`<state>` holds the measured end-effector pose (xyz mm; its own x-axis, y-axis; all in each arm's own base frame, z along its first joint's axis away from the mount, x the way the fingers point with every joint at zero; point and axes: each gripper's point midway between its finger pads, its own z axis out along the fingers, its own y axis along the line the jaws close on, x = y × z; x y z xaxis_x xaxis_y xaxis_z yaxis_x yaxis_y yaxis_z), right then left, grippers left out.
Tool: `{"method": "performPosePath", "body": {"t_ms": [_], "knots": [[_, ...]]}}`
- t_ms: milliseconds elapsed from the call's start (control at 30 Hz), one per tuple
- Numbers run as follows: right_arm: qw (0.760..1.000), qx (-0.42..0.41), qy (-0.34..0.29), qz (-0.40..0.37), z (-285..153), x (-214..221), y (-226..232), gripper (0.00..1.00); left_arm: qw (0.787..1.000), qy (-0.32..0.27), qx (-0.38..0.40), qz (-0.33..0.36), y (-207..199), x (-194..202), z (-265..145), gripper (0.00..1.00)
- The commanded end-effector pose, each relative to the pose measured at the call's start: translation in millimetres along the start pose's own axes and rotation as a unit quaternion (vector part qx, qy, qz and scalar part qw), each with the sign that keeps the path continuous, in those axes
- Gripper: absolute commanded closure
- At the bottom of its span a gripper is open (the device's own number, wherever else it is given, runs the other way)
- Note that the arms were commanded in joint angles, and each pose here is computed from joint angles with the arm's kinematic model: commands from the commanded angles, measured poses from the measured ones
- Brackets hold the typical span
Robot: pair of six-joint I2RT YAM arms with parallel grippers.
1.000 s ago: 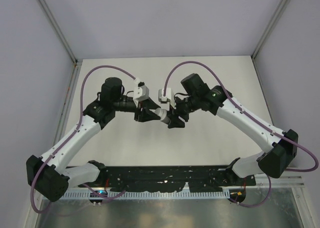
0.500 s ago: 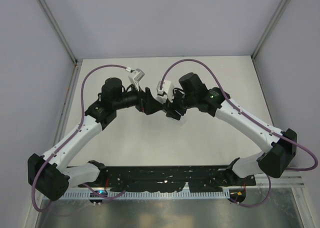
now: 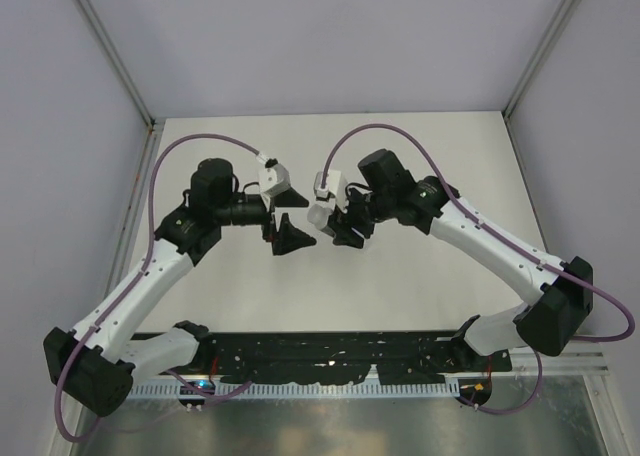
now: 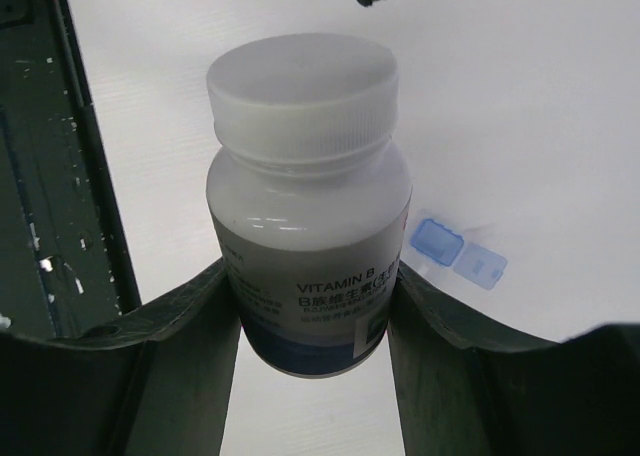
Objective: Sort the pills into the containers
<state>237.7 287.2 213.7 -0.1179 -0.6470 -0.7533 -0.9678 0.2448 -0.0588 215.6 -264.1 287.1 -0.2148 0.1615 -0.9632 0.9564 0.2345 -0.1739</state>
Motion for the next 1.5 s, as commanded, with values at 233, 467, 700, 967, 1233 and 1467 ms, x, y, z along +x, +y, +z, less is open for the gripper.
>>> {"method": "performPosePath", "body": {"t_ms": [233, 467, 700, 967, 1233, 1467], "knots": [[0.987, -0.142, -0.048, -0.049, -23, -22, 53, 0.94, 0.975, -0.015, 0.115, 0.188, -26, 4, 1, 0.06], [0.987, -0.145, -0.044, -0.046, -21, -20, 53, 0.94, 0.977, -0.014, 0.129, 0.166, -30, 7, 10, 0.25], [0.992, -0.112, -0.038, -0.039, -15, -20, 40, 0.94, 0.986, -0.018, 0.12, 0.111, -29, 4, 14, 0.79], [0.999, 0.032, -0.03, -0.014, -12, -23, -11, 0.94, 0.991, -0.046, -0.076, -0.097, 25, -15, 18, 1.0], [0.994, 0.105, -0.013, 0.02, -6, -20, -40, 0.94, 0.947, -0.01, -0.158, -0.278, 46, -2, 20, 0.69], [0.997, 0.078, -0.018, 0.012, -6, -15, -27, 0.94, 0.973, -0.016, -0.103, -0.208, 34, -10, 19, 0.01]]}}
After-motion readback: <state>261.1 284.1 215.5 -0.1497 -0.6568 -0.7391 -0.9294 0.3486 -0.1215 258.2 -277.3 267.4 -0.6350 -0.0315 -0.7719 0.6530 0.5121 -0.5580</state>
